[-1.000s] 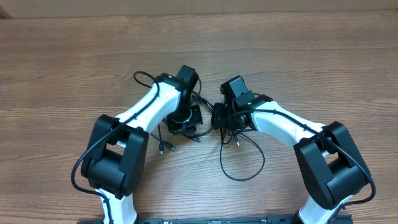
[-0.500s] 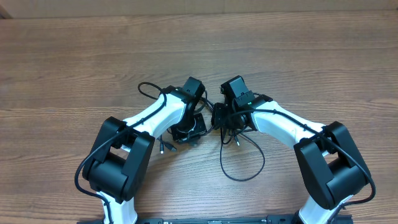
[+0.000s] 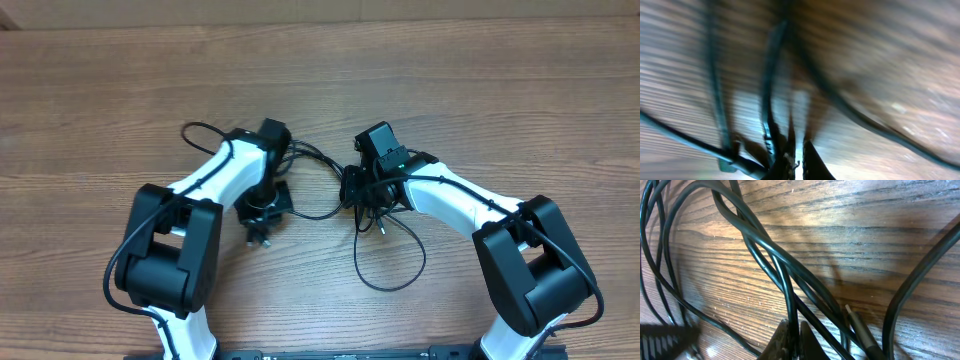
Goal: Untangle cables
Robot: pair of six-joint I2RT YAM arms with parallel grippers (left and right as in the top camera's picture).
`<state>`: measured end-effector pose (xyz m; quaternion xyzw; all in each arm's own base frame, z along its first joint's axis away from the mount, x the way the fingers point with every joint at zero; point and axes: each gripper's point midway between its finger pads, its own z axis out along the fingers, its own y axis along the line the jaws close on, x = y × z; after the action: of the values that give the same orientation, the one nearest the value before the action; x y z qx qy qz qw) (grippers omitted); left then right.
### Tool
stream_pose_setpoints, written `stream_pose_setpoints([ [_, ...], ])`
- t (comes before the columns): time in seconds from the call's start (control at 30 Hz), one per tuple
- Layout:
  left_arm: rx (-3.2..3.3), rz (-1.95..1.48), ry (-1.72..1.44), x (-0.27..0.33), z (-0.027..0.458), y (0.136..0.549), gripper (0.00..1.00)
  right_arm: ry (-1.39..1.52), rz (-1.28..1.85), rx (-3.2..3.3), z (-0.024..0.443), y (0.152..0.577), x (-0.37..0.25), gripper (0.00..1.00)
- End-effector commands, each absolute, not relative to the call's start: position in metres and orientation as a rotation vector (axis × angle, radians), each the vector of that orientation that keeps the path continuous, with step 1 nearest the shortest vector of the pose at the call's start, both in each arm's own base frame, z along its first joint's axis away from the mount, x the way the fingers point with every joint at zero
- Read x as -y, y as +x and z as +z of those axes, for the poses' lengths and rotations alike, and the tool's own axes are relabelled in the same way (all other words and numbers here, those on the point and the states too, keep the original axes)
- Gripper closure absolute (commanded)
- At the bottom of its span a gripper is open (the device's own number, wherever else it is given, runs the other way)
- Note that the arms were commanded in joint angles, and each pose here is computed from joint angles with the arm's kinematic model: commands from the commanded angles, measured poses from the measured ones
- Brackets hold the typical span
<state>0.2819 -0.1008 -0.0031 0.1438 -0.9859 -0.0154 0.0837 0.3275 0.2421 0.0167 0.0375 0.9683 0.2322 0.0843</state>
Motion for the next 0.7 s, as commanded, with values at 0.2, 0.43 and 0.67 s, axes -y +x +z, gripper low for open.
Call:
stream_pose_setpoints([
  [0.2, 3.020, -0.472, 0.738, 0.004, -0.004, 0.313, 0.91, 0.111, 0.681, -2.893, 0.013, 0.326, -0.241, 0.96],
  [0.43, 3.098, -0.352, 0.874, -0.003, -0.008, 0.343, 0.91, 0.112, 0.680, -2.893, 0.013, 0.326, -0.241, 0.96],
  [0.67, 3.138, -0.211, 0.875, 0.014, -0.010, 0.355, 0.90, 0.111, 0.681, -2.893, 0.013, 0.326, -0.241, 0.95],
])
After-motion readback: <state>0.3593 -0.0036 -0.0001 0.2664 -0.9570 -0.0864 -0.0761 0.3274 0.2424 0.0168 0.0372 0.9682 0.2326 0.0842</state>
